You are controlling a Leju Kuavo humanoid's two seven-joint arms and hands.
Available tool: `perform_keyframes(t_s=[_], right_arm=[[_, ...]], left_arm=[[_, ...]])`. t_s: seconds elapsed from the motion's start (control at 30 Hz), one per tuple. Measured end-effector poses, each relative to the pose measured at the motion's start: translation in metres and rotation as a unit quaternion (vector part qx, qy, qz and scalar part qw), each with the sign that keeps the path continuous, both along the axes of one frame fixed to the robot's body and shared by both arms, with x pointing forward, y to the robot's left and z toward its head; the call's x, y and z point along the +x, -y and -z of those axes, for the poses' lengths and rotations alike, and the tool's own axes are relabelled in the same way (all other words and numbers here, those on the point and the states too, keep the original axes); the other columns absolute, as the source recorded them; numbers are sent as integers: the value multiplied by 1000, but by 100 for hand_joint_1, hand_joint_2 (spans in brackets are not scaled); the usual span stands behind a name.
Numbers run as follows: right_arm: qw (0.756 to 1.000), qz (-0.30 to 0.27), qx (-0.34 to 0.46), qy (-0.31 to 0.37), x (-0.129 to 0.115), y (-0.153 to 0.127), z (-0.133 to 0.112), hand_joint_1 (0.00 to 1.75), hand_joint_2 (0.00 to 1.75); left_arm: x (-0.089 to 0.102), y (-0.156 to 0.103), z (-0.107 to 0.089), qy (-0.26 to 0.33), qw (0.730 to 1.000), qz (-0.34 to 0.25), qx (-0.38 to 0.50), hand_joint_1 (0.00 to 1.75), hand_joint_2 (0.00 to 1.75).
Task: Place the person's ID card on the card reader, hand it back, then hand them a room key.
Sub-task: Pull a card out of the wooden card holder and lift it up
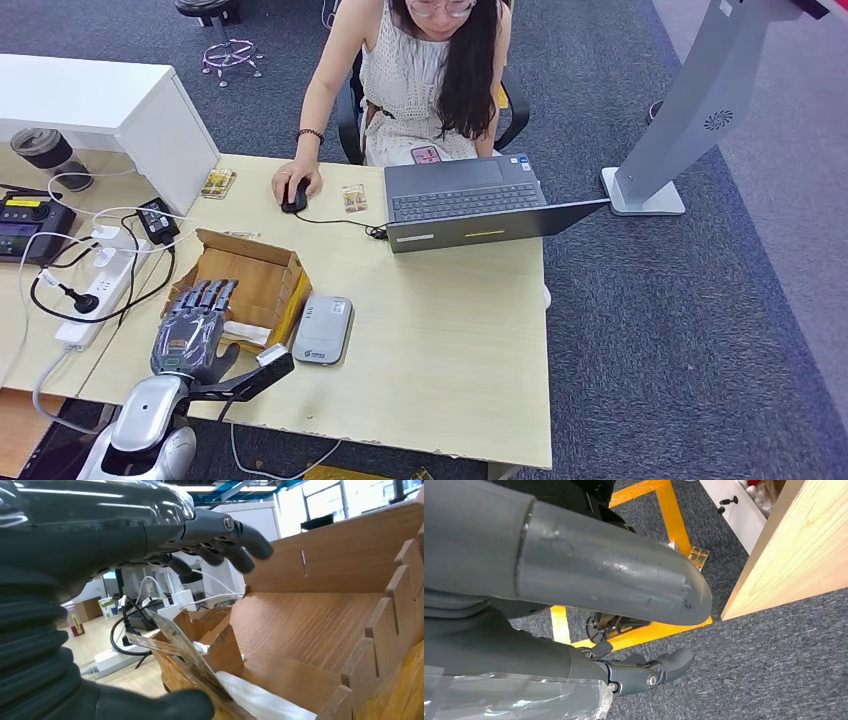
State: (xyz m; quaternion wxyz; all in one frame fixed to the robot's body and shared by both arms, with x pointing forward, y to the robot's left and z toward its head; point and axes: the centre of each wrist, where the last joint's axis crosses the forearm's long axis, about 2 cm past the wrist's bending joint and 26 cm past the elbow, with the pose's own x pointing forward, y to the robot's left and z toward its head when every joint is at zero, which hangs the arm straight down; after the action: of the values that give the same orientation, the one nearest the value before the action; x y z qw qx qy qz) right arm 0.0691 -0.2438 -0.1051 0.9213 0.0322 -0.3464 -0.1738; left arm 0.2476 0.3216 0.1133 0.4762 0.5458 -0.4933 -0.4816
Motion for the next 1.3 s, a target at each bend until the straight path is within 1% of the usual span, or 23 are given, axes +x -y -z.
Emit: perform_keyframes(t_s=[0.8, 1.13, 1.3], right_arm=[[1000, -8, -2, 2, 4, 0, -1, 0, 0], [1000, -13, -3, 1, 5, 0, -1, 0, 0], [1000, -19, -4, 1, 8, 0, -1, 0, 0]], left_arm=[[2, 4, -1, 1, 1000, 11, -27, 175, 175], [19, 5, -13, 19, 999, 12, -33, 175, 175], [34, 7, -24, 29, 999, 13, -34, 175, 175]])
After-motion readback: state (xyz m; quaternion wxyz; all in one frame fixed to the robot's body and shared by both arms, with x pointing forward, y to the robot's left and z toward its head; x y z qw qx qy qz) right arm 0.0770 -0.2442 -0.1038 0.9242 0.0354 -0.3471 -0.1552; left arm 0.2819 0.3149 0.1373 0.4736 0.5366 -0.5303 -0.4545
